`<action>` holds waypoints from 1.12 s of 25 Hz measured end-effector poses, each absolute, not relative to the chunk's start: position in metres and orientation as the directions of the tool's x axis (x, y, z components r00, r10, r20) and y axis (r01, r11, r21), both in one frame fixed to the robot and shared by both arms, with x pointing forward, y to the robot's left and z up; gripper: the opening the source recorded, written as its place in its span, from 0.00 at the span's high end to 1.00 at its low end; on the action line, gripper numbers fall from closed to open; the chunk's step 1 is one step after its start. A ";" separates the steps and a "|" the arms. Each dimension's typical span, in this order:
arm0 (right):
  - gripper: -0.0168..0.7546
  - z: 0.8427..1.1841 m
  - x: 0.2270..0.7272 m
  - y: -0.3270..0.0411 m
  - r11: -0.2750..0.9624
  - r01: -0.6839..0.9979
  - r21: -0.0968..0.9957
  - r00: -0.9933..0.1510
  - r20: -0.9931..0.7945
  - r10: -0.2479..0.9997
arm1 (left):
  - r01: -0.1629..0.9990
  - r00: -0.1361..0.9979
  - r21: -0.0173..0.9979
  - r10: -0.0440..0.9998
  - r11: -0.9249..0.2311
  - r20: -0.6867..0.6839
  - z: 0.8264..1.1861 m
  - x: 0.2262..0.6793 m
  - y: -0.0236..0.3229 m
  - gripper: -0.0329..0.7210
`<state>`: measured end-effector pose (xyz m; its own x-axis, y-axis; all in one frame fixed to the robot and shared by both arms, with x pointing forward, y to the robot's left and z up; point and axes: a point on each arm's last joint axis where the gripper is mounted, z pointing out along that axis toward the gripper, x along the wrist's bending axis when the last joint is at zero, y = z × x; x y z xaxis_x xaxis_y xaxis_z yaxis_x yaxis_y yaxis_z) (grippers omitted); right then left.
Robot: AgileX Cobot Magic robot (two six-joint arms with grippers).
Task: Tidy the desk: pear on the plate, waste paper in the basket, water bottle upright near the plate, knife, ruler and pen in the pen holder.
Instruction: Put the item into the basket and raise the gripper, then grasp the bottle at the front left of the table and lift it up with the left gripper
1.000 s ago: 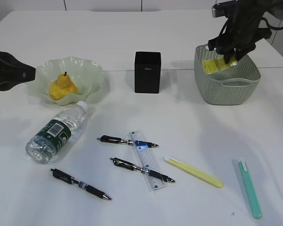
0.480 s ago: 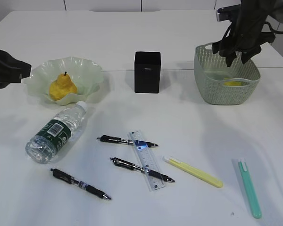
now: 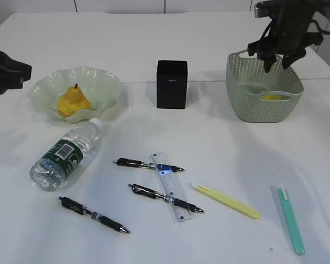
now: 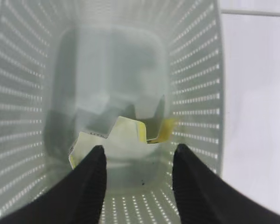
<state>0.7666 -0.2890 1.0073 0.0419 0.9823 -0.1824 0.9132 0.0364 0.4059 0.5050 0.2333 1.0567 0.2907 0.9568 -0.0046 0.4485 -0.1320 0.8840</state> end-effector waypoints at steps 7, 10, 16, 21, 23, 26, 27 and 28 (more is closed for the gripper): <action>0.52 1.049 0.756 -0.289 0.018 0.877 0.479 0.067 -0.159 0.985 | 0.444 0.288 0.887 0.958 -0.131 -0.003 1.058 0.505 0.234 0.64; 0.52 1.057 0.754 -0.287 0.011 0.870 0.494 0.066 -0.138 0.988 | 0.440 0.288 0.889 0.958 -0.130 -0.003 1.059 0.504 0.234 0.64; 0.52 1.071 0.748 -0.287 0.005 0.858 0.513 0.070 -0.129 0.989 | 0.411 0.288 0.903 0.958 -0.123 -0.001 1.068 0.499 0.235 0.64; 0.52 1.079 0.746 -0.286 -0.002 0.851 0.525 0.068 -0.107 0.992 | 0.383 0.288 0.916 0.958 -0.117 0.001 1.076 0.494 0.236 0.64; 0.52 1.084 0.743 -0.285 -0.005 0.846 0.533 0.067 -0.098 0.993 | 0.368 0.288 0.923 0.958 -0.113 0.002 1.081 0.491 0.237 0.64; 0.52 1.098 0.738 -0.285 -0.008 0.833 0.554 0.068 -0.089 0.994 | 0.348 0.287 0.931 0.958 -0.108 0.004 1.086 0.487 0.238 0.64; 0.52 1.104 0.735 -0.285 -0.008 0.826 0.563 0.069 -0.088 0.994 | 0.344 0.287 0.933 0.958 -0.107 0.004 1.087 0.486 0.238 0.64; 0.52 1.107 0.733 -0.285 -0.008 0.823 0.567 0.070 -0.087 0.994 | 0.342 0.287 0.934 0.958 -0.107 0.004 1.088 0.486 0.238 0.64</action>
